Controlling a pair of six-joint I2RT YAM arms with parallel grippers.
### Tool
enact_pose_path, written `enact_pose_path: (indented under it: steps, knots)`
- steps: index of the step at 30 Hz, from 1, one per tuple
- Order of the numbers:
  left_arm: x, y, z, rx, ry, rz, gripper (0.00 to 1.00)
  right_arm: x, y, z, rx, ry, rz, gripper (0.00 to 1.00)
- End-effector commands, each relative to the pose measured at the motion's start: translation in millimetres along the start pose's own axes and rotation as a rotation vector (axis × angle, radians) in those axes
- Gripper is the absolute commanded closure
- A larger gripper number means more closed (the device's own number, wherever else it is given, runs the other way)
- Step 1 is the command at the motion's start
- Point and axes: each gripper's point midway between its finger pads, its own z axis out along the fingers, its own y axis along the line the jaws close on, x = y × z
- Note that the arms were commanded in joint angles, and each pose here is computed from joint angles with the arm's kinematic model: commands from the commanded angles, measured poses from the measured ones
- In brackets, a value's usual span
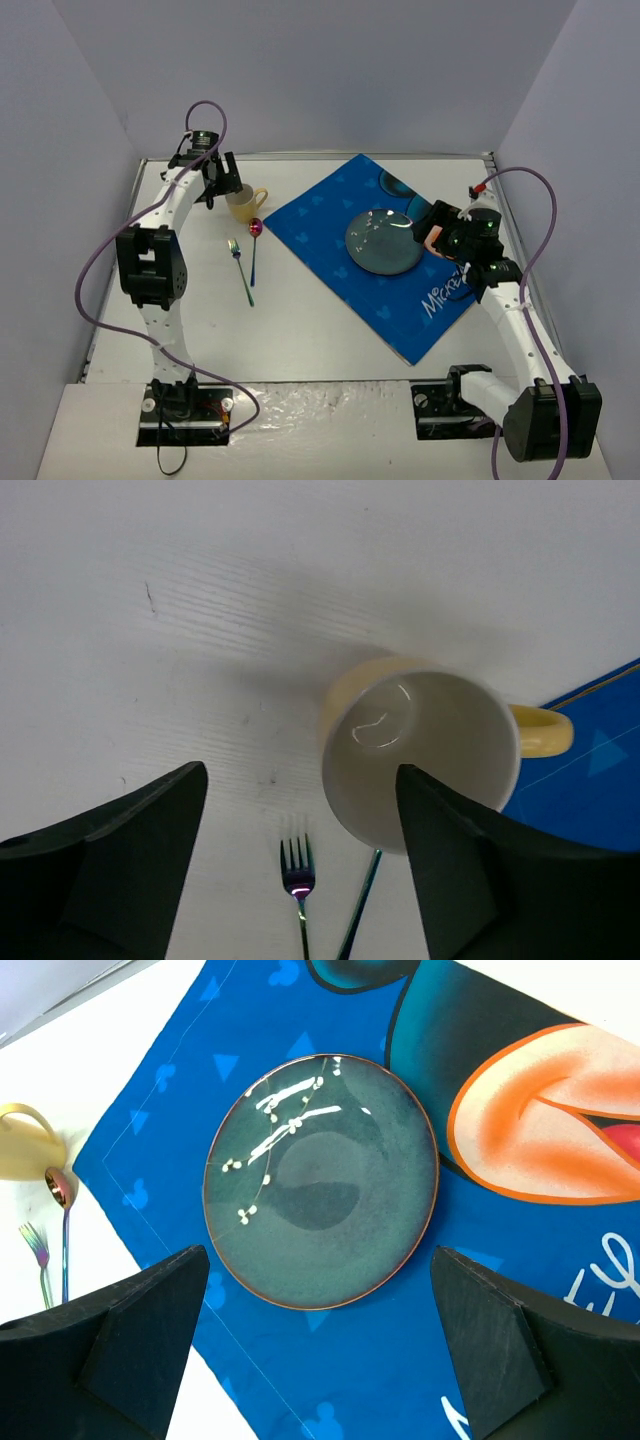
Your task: Set the dinner table for one person
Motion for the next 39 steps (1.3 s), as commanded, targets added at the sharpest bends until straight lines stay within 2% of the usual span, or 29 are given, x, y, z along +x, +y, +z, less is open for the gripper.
enact_pose_path:
  steps: [1,10,12,14,19,22,23,25,28,33,39]
  knots:
    - [-22.9,-8.0,-5.4,0.020,-0.044,-0.003,0.35,-30.3,23.8,-9.8,-0.076,-0.085,-0.044,0.10]
    - [-26.1,-12.0,-2.8,0.043,-0.053,0.023,0.78,-27.5,26.3,-9.2,-0.083,-0.077,-0.056,0.10]
    - [-28.1,-13.5,-4.6,0.051,-0.057,0.030,0.91,-28.8,30.0,-8.7,-0.092,-0.075,-0.065,0.10]
    - [-34.0,-15.3,-12.7,0.057,-0.072,0.045,1.00,-32.0,36.0,-9.6,-0.109,-0.079,-0.085,0.10]
    - [-60.1,-26.3,-66.5,0.086,-0.154,0.119,1.00,-40.8,70.0,-13.8,-0.192,-0.092,-0.178,0.10]
    - [-63.4,-35.4,-102.2,0.107,-0.177,0.197,1.00,-37.4,108.6,-16.7,-0.280,-0.090,-0.316,0.11]
    - [-56.5,-40.3,-106.3,0.112,-0.160,0.230,1.00,-35.6,110.2,-13.9,-0.276,-0.089,-0.361,0.10]
    - [-47.0,-54.2,-133.5,0.141,-0.164,0.303,1.00,-24.0,157.6,-24.4,-0.386,-0.085,-0.506,0.08]
    - [-19.4,-70.0,-156.5,0.163,-0.139,0.398,1.00,-8.6,195.8,-29.2,-0.492,-0.058,-0.649,0.08]
    - [19.5,-89.5,-185.7,0.228,-0.118,0.468,1.00,30.4,235.1,-24.2,-0.600,0.057,-0.815,0.09]
    - [45.6,-101.9,-205.1,0.270,-0.093,0.540,1.00,57.8,259.4,-14.6,-0.620,0.096,-0.935,0.10]
